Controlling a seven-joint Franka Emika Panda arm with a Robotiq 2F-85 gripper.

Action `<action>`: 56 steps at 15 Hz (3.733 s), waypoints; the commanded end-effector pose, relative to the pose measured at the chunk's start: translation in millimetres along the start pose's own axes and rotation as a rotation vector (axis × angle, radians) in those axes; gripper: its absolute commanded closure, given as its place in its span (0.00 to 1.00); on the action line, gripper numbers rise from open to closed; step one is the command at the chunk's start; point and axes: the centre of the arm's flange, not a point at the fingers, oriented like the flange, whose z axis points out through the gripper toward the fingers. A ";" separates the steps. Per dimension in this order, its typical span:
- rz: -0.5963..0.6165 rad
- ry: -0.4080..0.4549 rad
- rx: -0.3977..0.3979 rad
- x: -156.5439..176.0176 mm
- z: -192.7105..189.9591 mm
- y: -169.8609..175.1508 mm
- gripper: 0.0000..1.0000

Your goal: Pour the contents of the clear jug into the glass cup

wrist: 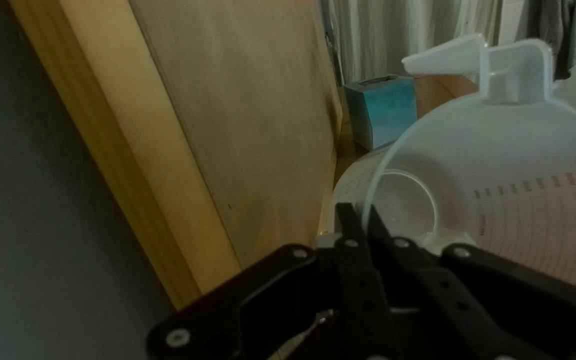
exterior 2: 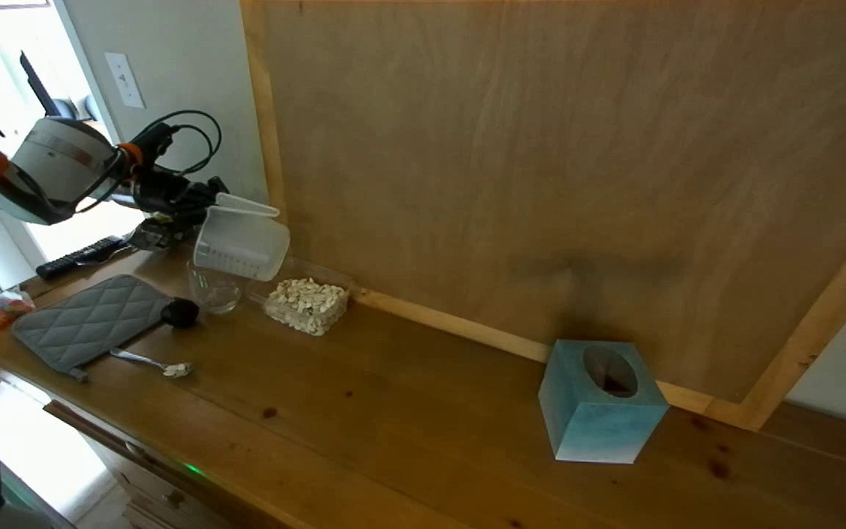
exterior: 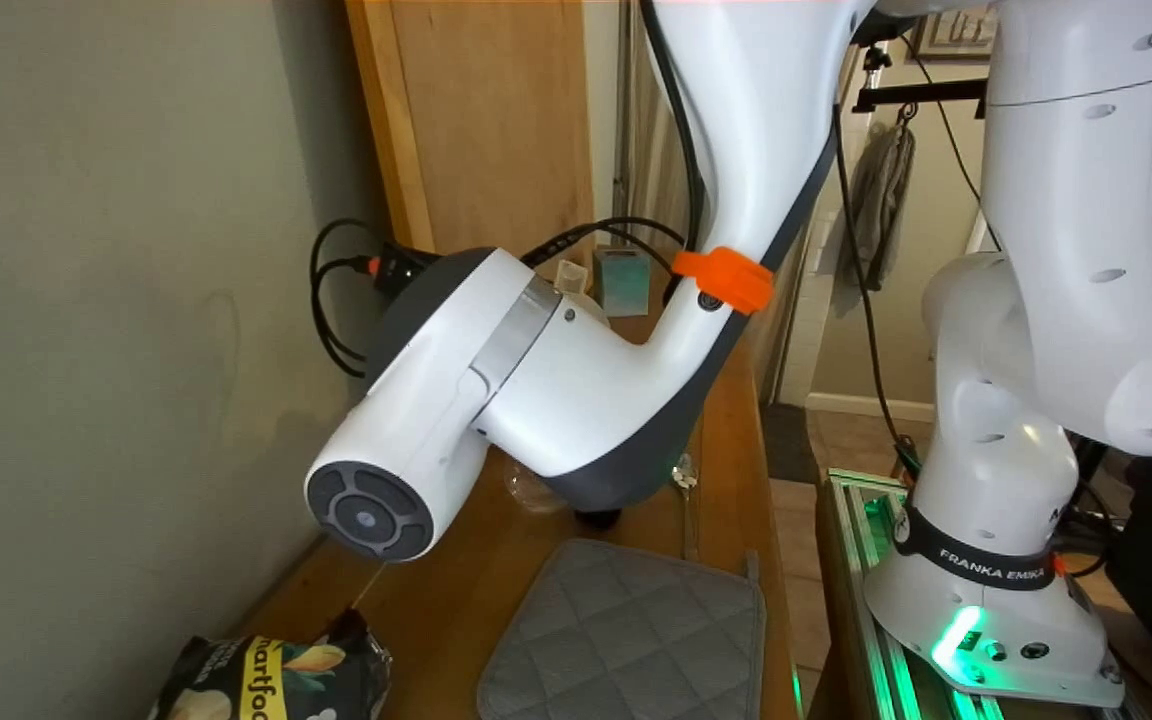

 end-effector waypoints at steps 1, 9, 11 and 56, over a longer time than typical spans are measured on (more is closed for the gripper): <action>0.030 0.055 0.043 -17.4 4.7 1.1 0.99; 0.092 0.131 0.115 -37.4 14.2 2.9 0.99; 0.107 0.151 0.135 -42.6 17.7 2.9 0.99; 0.976 0.558 1.263 -224.5 353.3 -120.1 0.99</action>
